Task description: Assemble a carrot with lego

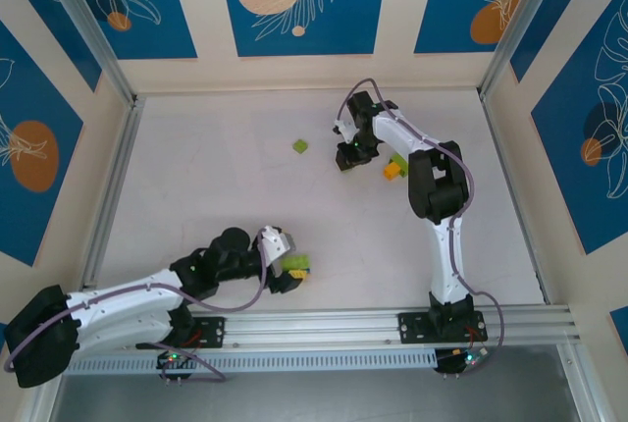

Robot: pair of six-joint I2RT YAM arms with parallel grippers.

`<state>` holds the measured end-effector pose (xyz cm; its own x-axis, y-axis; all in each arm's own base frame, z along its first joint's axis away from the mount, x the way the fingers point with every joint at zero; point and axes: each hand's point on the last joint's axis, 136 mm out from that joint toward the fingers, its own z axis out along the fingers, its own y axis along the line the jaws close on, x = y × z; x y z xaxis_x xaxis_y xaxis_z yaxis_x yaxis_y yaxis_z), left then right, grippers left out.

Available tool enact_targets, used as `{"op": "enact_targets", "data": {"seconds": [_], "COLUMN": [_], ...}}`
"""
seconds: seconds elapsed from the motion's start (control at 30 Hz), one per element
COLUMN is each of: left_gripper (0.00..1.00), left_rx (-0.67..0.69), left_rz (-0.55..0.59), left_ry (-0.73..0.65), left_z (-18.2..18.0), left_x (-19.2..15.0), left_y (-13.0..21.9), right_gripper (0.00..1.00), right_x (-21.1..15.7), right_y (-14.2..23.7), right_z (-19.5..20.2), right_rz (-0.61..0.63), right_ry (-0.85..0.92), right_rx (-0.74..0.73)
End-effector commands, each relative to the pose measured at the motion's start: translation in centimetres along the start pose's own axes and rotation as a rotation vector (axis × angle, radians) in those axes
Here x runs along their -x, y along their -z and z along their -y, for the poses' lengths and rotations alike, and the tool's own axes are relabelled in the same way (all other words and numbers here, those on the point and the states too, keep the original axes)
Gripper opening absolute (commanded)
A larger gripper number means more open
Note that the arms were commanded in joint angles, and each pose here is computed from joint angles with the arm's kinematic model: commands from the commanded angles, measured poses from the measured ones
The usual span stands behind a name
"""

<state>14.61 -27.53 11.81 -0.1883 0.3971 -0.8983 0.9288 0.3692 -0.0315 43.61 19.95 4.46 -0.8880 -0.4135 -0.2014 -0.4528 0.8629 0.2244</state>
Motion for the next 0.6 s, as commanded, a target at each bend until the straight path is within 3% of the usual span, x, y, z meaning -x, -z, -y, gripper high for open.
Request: {"op": "enact_targets", "data": {"seconds": [0.0, 0.2, 0.57], "left_gripper": [0.92, 0.91, 0.9], "left_rx": [-0.003, 0.006, 0.035], "left_rz": [-0.012, -0.008, 0.198], "left_ry": [0.017, 0.021, -0.027], "left_z": [0.3, 0.9, 1.1], "left_x": [-0.6, -2.6, 0.0], "left_y": [-0.7, -1.5, 2.1], "right_gripper": [0.28, 0.27, 0.27], "right_x": [0.2, 0.2, 0.0], "right_y": [2.8, 3.2, 3.3], "right_z": [-1.4, -1.5, -2.5], "right_rz": [0.038, 0.044, 0.043], "right_ry": [-0.004, 0.001, 0.018], "right_rx": [0.022, 0.022, 0.043]}}
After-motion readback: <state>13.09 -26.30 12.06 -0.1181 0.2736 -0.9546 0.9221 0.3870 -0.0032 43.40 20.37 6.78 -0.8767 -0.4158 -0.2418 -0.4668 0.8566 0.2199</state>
